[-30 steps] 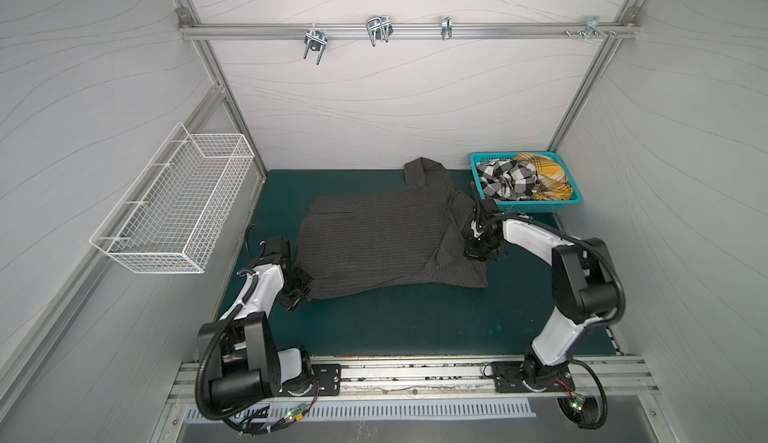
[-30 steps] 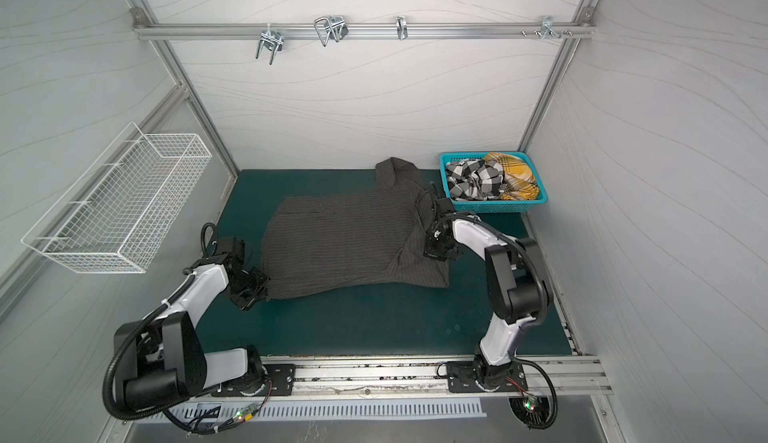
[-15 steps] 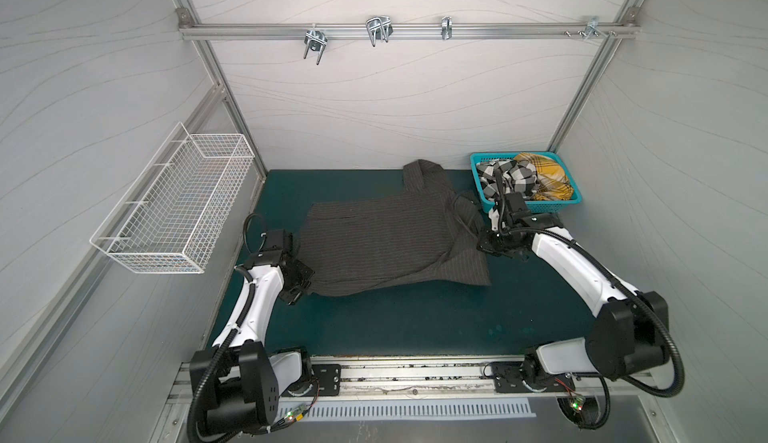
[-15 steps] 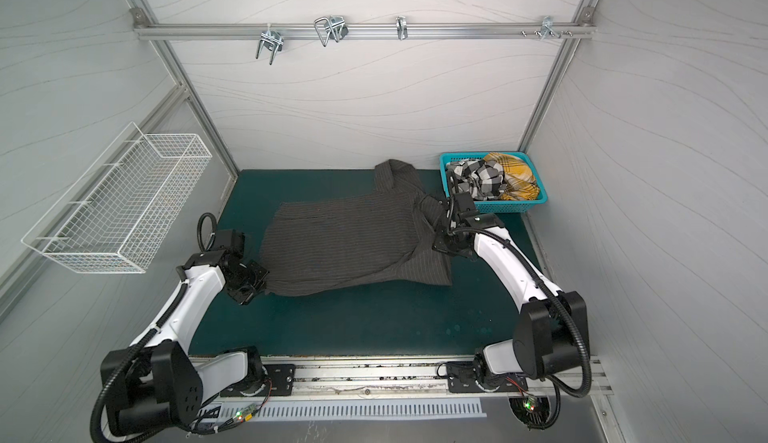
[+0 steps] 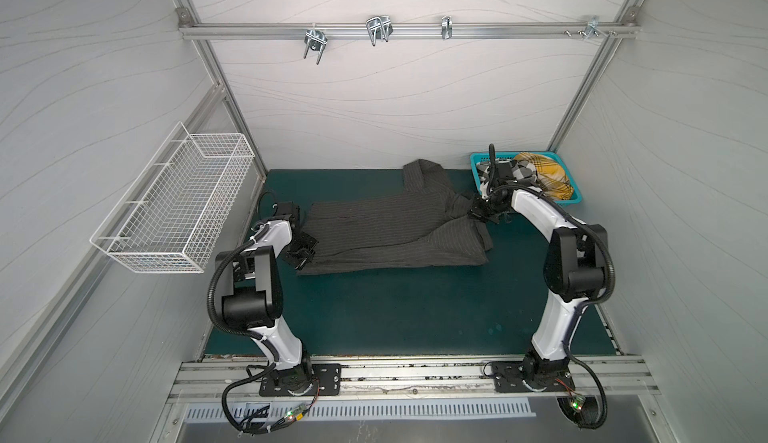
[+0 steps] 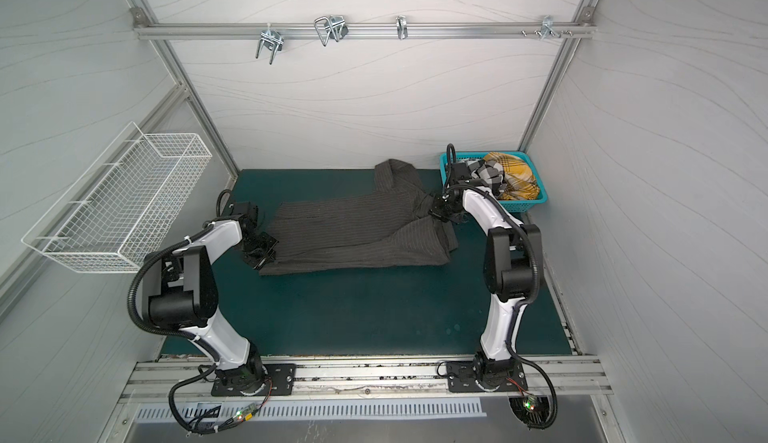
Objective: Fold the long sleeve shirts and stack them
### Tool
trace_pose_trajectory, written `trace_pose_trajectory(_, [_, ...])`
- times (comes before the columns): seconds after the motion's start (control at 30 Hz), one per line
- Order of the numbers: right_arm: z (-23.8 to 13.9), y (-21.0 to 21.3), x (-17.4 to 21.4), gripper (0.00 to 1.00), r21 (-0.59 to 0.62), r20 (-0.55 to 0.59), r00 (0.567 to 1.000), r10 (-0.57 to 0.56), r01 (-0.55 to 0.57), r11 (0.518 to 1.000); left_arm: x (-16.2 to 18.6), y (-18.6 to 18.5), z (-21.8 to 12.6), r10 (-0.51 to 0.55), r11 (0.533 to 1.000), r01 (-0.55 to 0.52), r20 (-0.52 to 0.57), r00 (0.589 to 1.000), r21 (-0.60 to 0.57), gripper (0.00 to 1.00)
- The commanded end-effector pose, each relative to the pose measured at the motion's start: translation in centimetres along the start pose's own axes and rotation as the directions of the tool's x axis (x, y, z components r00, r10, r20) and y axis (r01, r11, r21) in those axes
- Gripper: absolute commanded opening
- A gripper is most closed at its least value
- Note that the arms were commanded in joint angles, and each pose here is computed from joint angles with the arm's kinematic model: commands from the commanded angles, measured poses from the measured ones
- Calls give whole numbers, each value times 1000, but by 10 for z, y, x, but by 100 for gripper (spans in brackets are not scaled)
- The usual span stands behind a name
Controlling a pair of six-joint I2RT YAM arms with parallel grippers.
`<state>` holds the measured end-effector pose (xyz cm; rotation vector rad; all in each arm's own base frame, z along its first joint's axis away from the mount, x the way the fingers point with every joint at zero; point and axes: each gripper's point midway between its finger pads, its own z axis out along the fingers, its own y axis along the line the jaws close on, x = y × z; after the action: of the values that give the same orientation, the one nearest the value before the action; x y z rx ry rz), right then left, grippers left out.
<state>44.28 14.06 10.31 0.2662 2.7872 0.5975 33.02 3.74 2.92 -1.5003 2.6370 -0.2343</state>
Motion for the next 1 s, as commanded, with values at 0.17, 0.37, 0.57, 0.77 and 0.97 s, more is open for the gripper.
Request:
trace_pose_trajectory(0.17, [12,12,-9,14,-25,-45,998,-49,48,999,-21,-12,-12,-33,999,32,71,997,11,45])
trace_pose_trajectory(0.37, [-26,33,9,64,29,-2,987,-159,159,987,-22,-17,-72,-22,998,9,191,981,70,83])
trace_pose_trajectory(0.57, [-44,26,68,60,177,-38,972,-232,235,956,37,-32,-55,104,989,-117,135,985,91,53])
trace_pose_trajectory(0.77, [2,18,109,52,97,-203,959,-200,223,970,58,-35,-2,66,994,-65,-8,998,87,24])
trace_pose_trajectory(0.97, [30,-2,129,48,126,-289,943,-168,211,969,60,-24,2,89,995,-88,-8,996,46,14])
